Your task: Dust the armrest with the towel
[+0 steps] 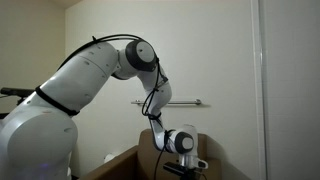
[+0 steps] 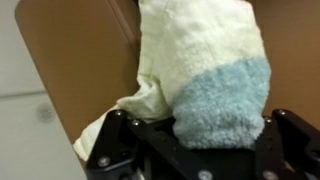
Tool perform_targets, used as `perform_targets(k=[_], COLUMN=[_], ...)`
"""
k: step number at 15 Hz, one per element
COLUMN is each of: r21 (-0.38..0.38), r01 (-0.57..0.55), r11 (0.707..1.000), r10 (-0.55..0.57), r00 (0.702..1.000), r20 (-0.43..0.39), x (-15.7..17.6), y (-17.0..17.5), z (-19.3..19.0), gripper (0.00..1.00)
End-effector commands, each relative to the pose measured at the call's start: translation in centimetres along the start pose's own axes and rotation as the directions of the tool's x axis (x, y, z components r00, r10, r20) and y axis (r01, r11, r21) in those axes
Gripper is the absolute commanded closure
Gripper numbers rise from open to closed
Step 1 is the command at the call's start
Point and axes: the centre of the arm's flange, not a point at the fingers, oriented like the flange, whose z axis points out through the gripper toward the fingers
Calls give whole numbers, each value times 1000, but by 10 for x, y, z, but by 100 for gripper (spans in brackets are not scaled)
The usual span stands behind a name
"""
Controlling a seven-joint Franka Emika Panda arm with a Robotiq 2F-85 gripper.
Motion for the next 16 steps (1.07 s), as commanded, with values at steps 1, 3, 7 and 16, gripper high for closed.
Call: perform_targets(k=[1,3,7,16], r21=[9,5,17,11], r01=[-77,-135,-200,-163], r11=[997,991,980,987], r10=[75,133,193,162], r00=[991,979,963,963], r20=[106,155,187,-214], x=[-65,-85,-92,-30], y=[38,60,84,34], z=[27,40,44,-93], gripper=[94,94,94,95])
